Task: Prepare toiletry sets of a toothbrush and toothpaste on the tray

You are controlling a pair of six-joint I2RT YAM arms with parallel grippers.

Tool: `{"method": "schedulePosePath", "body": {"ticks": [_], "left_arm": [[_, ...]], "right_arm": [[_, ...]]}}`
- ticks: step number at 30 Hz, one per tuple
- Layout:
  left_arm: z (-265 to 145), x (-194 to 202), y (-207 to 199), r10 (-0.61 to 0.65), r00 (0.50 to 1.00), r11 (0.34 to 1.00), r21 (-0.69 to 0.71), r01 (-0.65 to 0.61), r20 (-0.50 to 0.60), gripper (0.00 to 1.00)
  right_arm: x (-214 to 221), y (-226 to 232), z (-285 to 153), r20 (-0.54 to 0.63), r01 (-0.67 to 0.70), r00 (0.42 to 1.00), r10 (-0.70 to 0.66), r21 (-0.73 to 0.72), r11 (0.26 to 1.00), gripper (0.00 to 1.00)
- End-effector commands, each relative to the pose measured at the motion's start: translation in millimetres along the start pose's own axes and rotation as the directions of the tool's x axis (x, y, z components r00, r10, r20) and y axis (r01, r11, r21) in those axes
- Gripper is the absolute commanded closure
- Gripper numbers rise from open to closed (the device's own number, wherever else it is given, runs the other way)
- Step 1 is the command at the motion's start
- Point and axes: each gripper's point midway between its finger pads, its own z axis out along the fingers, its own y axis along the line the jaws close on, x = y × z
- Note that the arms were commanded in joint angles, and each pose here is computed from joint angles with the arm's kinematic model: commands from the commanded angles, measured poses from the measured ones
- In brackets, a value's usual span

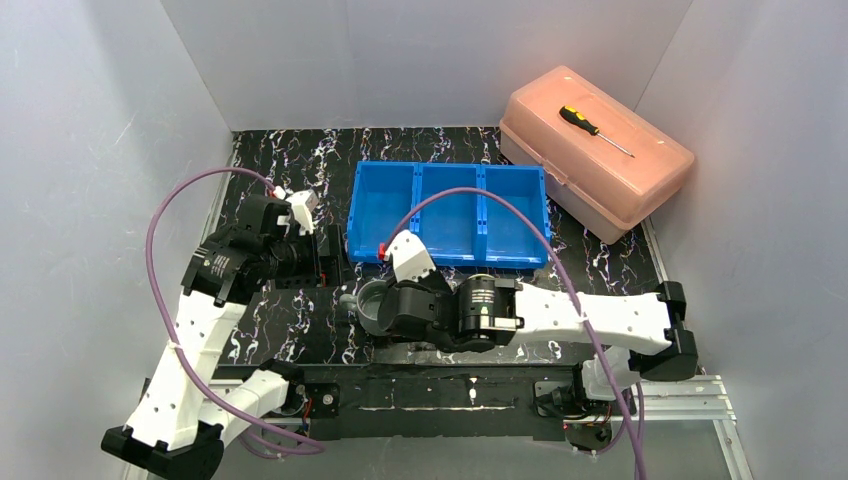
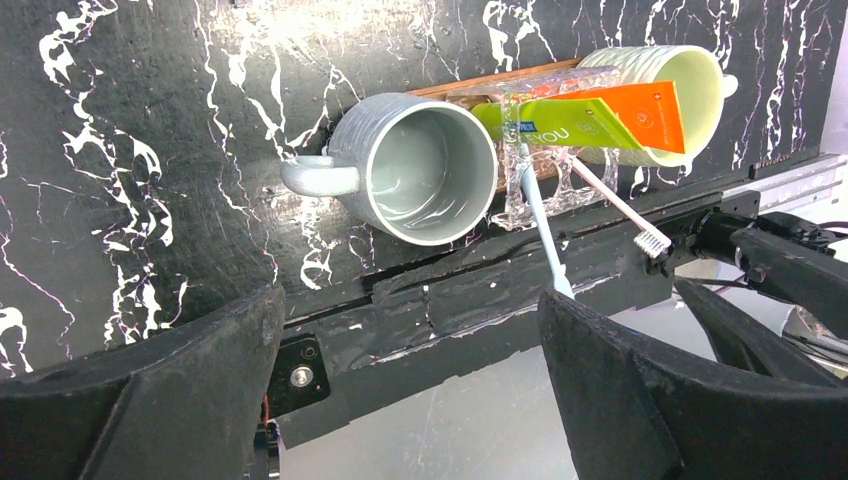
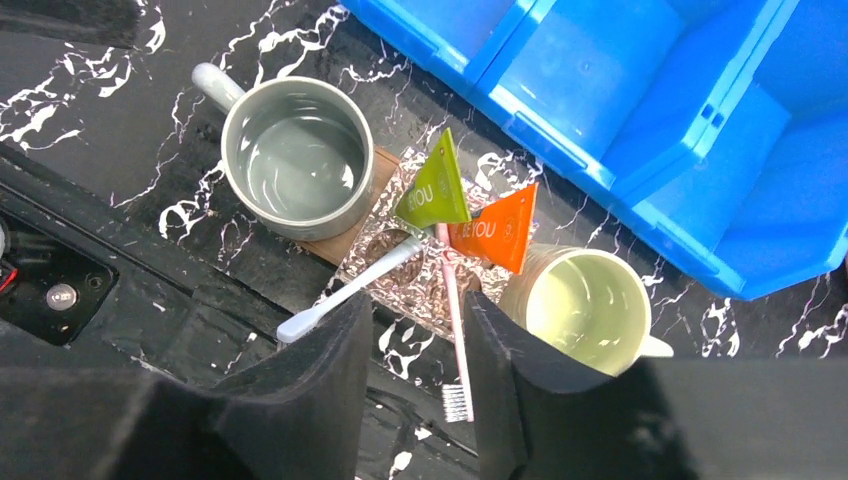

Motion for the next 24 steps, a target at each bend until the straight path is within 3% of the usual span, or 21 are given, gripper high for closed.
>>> {"method": "schedulePosePath", "body": {"ticks": [1, 10, 24], "left_arm": [[-10.4, -6.2, -3.9, 0.017, 1.000, 1.000, 0.001, -0.017, 0.016, 0.03], [-19.9, -21.9, -2.9, 0.032, 0.998, 0.999, -0.036, -0.030, 0.059, 0.02], [-38.8, -50.2, 2.9, 0.056, 0.985, 0.992, -0.117, -0.038, 0.161, 0.02]], "right_arm": [[-29.7, -8.7, -16.3, 0.102, -0.025, 0.994, 0.028, -0.032, 0.999, 0.51], [-55.6, -34.3, -8.5, 0.130, 0.041, 0.991, -0.039, -0.011, 0.999, 0.39], [-100.9, -152.7, 20.6, 0.193, -0.065, 0.980, 0.045, 0.100, 0.993, 0.20]]}}
